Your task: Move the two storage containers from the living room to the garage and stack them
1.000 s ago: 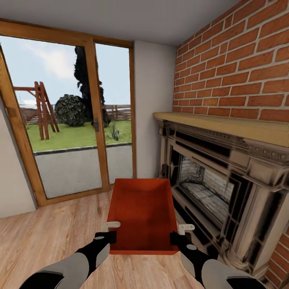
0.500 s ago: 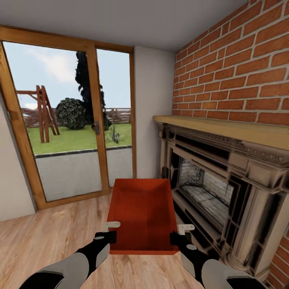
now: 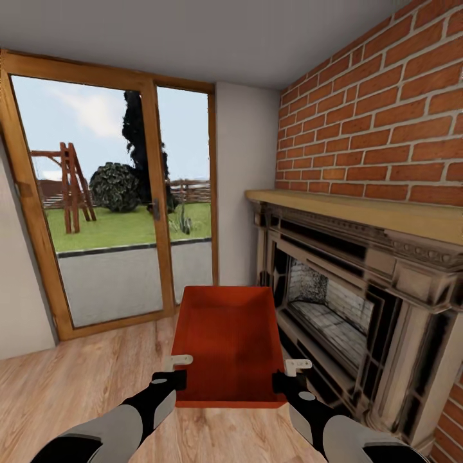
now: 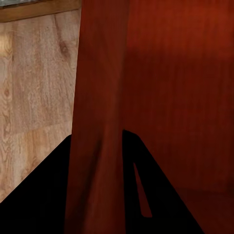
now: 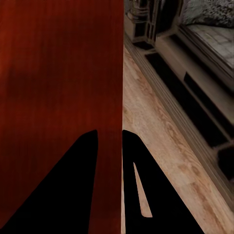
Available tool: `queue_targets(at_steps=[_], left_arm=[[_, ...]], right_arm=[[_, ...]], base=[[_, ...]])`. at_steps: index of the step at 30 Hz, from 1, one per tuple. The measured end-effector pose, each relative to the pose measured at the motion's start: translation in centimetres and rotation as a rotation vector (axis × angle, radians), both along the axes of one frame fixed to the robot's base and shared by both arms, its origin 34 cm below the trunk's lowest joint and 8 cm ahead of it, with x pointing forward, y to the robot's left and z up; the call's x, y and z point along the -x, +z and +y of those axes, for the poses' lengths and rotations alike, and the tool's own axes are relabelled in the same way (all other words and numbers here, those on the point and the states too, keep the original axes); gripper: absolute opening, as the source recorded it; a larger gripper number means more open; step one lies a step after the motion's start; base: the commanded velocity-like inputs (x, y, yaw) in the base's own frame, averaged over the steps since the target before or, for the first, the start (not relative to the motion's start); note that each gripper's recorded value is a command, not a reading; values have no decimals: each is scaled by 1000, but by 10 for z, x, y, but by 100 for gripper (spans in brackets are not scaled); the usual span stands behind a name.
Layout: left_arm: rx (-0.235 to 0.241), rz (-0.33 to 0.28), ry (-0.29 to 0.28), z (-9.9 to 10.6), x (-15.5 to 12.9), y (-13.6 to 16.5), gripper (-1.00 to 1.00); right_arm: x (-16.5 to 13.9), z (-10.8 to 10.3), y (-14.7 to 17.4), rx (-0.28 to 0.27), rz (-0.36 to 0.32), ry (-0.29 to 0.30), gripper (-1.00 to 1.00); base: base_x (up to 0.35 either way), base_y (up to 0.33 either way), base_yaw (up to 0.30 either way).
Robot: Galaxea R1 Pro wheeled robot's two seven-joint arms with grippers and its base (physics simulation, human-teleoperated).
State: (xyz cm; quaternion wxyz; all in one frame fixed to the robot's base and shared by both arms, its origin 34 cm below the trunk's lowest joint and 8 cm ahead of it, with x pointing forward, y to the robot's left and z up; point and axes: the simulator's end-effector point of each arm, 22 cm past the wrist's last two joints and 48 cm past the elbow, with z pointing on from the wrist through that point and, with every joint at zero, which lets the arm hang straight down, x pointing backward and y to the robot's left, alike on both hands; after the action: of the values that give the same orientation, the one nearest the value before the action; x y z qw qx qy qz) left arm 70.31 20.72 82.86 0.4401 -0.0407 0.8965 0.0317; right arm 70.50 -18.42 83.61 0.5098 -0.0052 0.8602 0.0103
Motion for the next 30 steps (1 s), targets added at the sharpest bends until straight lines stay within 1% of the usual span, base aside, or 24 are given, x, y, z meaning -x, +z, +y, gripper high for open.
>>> queue_targets(at_steps=[26, 30], left_arm=[[0, -2, 0, 0, 0, 1, -100], [0, -3, 0, 0, 0, 1, -100]], right_arm=[[0, 0, 1, 0, -2, 0, -100], [0, 0, 1, -1, -2, 0, -100]], base=[[0, 0, 0], [0, 0, 99]])
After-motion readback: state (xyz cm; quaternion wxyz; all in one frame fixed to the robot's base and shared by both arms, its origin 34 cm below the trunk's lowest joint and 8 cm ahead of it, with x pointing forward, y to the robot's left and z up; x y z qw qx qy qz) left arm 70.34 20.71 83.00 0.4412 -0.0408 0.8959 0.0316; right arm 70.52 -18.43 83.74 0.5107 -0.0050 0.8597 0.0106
